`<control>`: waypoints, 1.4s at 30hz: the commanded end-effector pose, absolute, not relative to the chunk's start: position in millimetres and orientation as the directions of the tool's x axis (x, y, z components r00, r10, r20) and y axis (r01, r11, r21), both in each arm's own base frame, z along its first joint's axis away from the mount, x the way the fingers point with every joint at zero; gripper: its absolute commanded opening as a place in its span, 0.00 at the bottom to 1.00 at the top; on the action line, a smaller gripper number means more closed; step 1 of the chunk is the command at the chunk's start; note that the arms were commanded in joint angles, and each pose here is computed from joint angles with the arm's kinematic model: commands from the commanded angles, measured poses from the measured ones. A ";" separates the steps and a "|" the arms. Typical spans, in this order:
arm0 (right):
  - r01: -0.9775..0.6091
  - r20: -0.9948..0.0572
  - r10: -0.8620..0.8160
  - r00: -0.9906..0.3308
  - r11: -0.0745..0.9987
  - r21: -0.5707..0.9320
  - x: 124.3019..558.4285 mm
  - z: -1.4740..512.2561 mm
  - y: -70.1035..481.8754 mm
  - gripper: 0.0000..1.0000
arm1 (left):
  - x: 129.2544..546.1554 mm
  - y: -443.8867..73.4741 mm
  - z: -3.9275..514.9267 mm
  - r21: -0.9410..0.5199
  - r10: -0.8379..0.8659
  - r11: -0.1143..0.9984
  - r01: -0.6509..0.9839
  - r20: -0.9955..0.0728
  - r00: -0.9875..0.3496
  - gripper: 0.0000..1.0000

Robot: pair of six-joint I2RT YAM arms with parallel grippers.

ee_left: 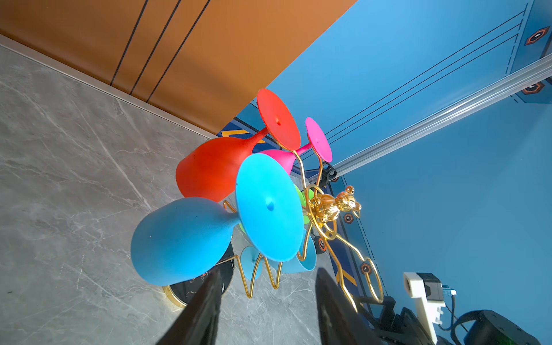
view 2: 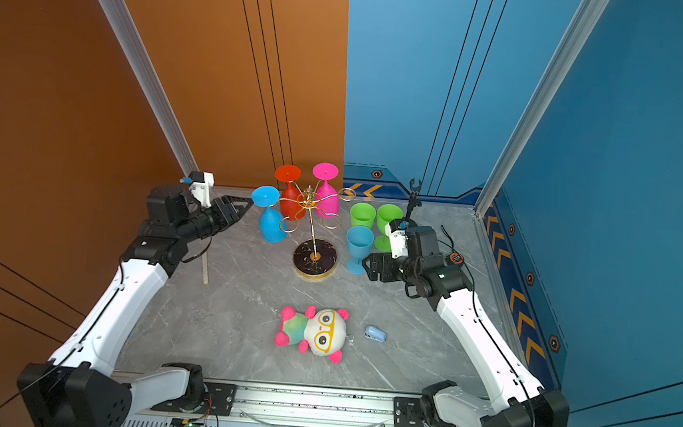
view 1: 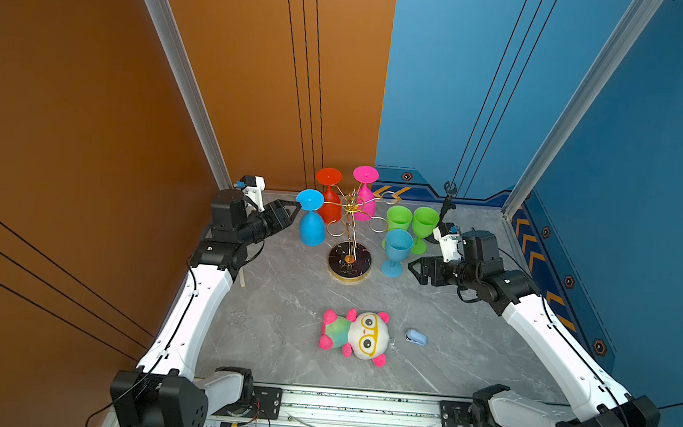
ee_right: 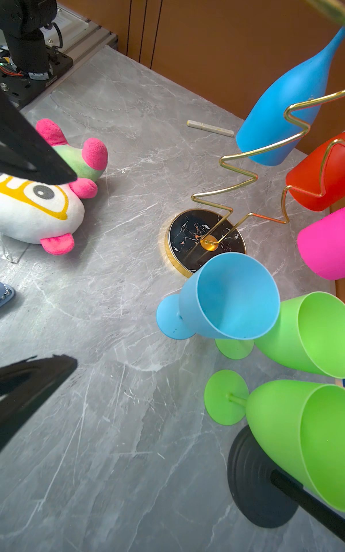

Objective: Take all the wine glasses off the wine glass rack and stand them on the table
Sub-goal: 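Move the left gripper to the remaining light blue glass's foot and close it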

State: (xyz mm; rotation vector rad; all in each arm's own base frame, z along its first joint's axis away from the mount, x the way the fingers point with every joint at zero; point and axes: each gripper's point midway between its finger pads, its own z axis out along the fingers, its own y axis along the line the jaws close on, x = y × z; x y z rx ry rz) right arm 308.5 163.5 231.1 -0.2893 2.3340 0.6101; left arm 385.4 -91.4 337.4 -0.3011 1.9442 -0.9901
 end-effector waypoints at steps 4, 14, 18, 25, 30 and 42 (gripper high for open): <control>-0.362 -0.695 -0.003 -0.719 0.855 0.371 303.7 237.8 161.4 0.90 | 399.0 -100.4 343.6 -0.773 -0.546 0.603 0.198 -0.581 -0.604 0.45; -0.346 -0.697 0.019 -0.717 0.858 0.379 300.6 237.0 154.6 0.90 | 413.3 -105.3 328.2 -0.807 -0.551 0.569 0.157 -0.516 -0.656 0.31; -0.340 -0.696 0.030 -0.717 0.857 0.387 300.5 236.3 153.4 0.90 | 413.8 -105.0 329.8 -0.809 -0.555 0.567 0.155 -0.515 -0.653 0.25; -0.334 -0.696 0.042 -0.717 0.855 0.396 300.7 235.8 152.8 0.90 | 413.9 -104.5 335.1 -0.811 -0.562 0.564 0.158 -0.516 -0.646 0.14; -0.329 -0.694 0.048 -0.718 0.856 0.399 300.5 235.5 151.6 0.90 | 414.4 -104.3 336.2 -0.815 -0.569 0.559 0.153 -0.511 -0.645 0.09; -0.324 -0.693 0.058 -0.719 0.854 0.407 300.7 235.3 150.5 0.90 | 415.1 -111.8 351.1 -0.863 -0.596 0.475 0.174 -0.461 -0.657 0.00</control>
